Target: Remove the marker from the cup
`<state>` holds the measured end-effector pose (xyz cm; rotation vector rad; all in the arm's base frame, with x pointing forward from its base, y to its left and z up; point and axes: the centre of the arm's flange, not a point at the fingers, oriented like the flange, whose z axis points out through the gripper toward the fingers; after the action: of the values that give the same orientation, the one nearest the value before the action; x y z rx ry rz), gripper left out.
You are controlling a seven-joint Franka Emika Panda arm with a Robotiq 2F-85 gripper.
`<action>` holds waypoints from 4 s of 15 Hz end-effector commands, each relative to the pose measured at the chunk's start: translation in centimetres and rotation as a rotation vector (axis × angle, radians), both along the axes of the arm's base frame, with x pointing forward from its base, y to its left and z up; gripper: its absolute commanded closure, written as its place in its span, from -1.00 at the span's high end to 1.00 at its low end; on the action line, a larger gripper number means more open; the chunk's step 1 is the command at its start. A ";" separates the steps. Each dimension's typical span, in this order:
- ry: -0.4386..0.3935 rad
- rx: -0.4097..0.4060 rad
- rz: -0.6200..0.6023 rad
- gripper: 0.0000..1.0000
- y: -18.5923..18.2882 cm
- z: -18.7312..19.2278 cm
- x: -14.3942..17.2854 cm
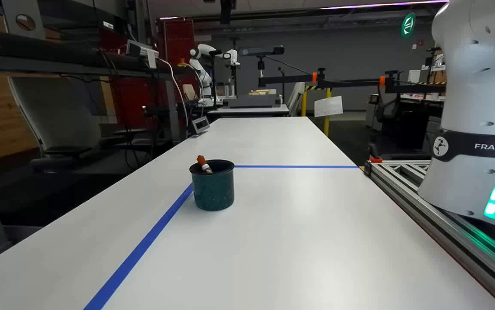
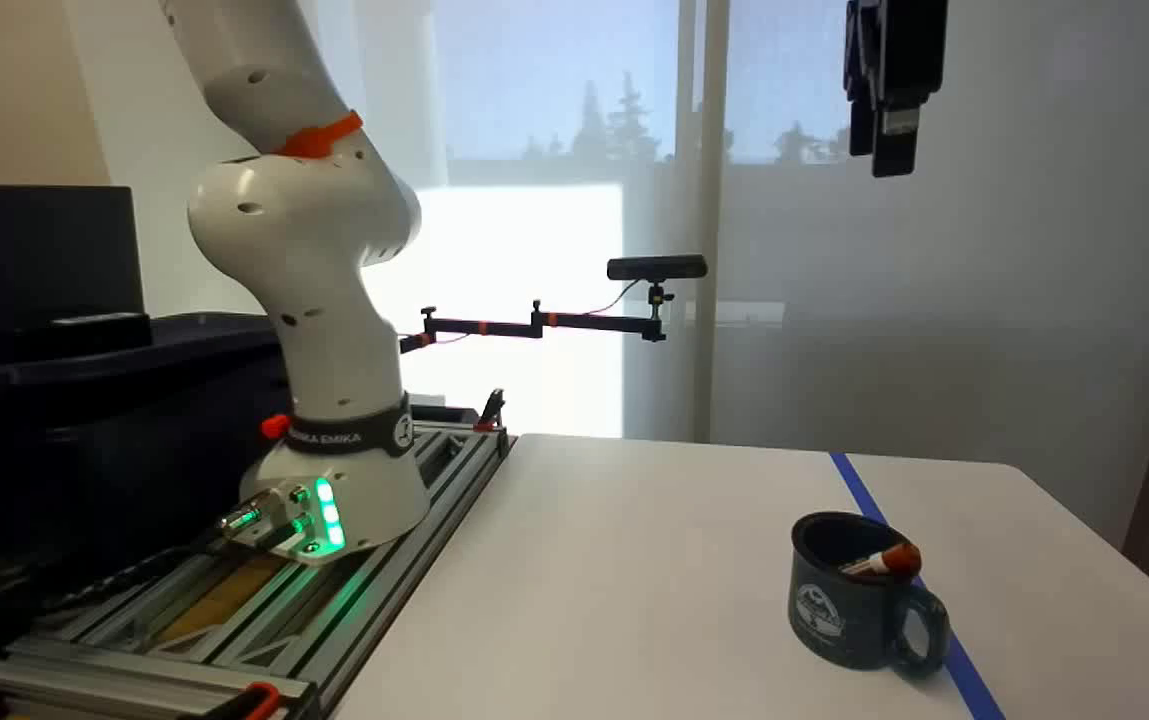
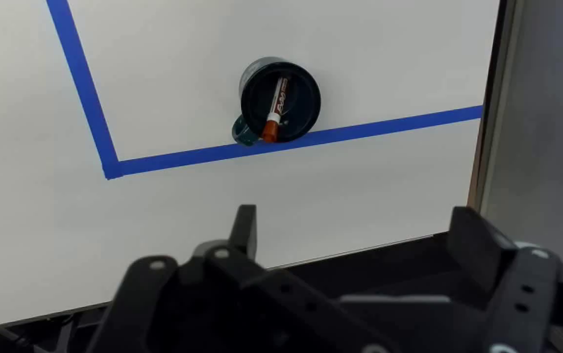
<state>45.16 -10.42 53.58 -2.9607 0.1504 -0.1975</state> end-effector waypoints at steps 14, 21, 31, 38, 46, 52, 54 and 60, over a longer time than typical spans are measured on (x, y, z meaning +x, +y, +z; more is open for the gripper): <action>0.005 -0.044 -0.084 1.00 0.6 -7.2 0.4; -0.028 -0.073 -0.188 1.00 1.7 -13.2 0.6; -0.023 -0.129 -0.353 1.00 2.7 -20.2 1.2; 0.015 -0.114 -0.359 1.00 2.6 -24.1 2.3; -0.047 -0.125 -0.371 0.61 2.9 -26.8 3.9; -0.075 -0.118 -0.365 0.28 3.8 -27.9 4.8; -0.078 -0.113 -0.363 0.33 4.1 -28.1 4.9; -0.087 -0.114 -0.358 -0.06 4.4 -28.7 5.5</action>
<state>50.01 -6.22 25.19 -3.0206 0.6616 -0.3608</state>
